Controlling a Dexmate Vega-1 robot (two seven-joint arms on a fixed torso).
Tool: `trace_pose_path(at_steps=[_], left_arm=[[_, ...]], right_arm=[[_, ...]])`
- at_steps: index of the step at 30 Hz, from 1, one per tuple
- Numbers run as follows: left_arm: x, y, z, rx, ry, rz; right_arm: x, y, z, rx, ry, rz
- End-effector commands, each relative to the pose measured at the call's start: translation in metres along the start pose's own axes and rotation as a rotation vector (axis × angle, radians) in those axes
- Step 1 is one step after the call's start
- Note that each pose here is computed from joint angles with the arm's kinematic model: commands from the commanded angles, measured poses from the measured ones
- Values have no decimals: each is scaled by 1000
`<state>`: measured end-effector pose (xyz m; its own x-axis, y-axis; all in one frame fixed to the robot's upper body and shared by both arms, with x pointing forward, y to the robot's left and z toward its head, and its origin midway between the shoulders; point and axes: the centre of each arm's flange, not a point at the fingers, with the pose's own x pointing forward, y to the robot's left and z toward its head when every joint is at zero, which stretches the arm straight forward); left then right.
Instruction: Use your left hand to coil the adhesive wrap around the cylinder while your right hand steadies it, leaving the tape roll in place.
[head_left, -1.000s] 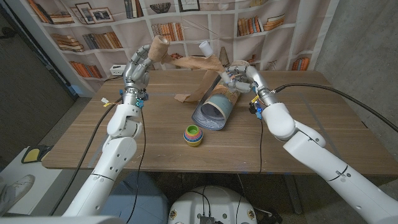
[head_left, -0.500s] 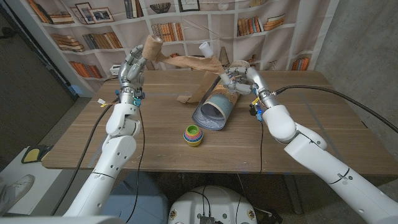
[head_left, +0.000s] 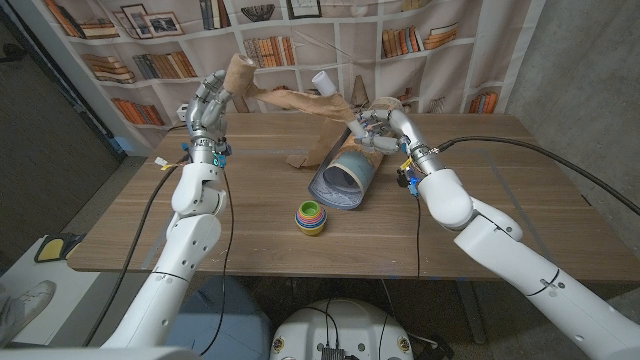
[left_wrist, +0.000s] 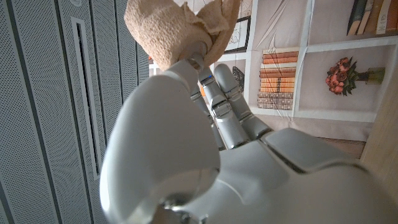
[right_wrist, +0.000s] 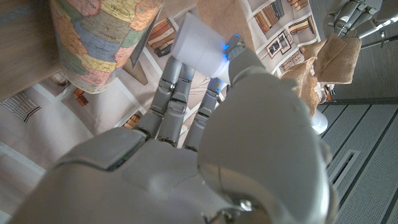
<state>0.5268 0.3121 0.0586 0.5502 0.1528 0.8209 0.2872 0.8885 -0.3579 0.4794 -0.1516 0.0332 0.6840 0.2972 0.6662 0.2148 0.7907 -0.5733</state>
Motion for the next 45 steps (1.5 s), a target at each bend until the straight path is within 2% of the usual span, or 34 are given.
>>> trace_pose_path(at_steps=[1,7,16,28,36,45], left_arm=[[8,0,-11,21,14,31],[12,-3,-18,37,8,38],[19,-3,-29,65,30,49],[26,-9,-31,94,14,32],[31,-14,-29,101,-3,12],[35,-18,-24,109,-22,-10]], right_arm=[[0,6,2,-35,10,35],[-1,6,5,-60,12,47],[-2,6,12,-93,1,64],[1,10,21,-120,-21,107],[-1,14,22,-139,-7,129],[-1,16,31,-170,-17,142]])
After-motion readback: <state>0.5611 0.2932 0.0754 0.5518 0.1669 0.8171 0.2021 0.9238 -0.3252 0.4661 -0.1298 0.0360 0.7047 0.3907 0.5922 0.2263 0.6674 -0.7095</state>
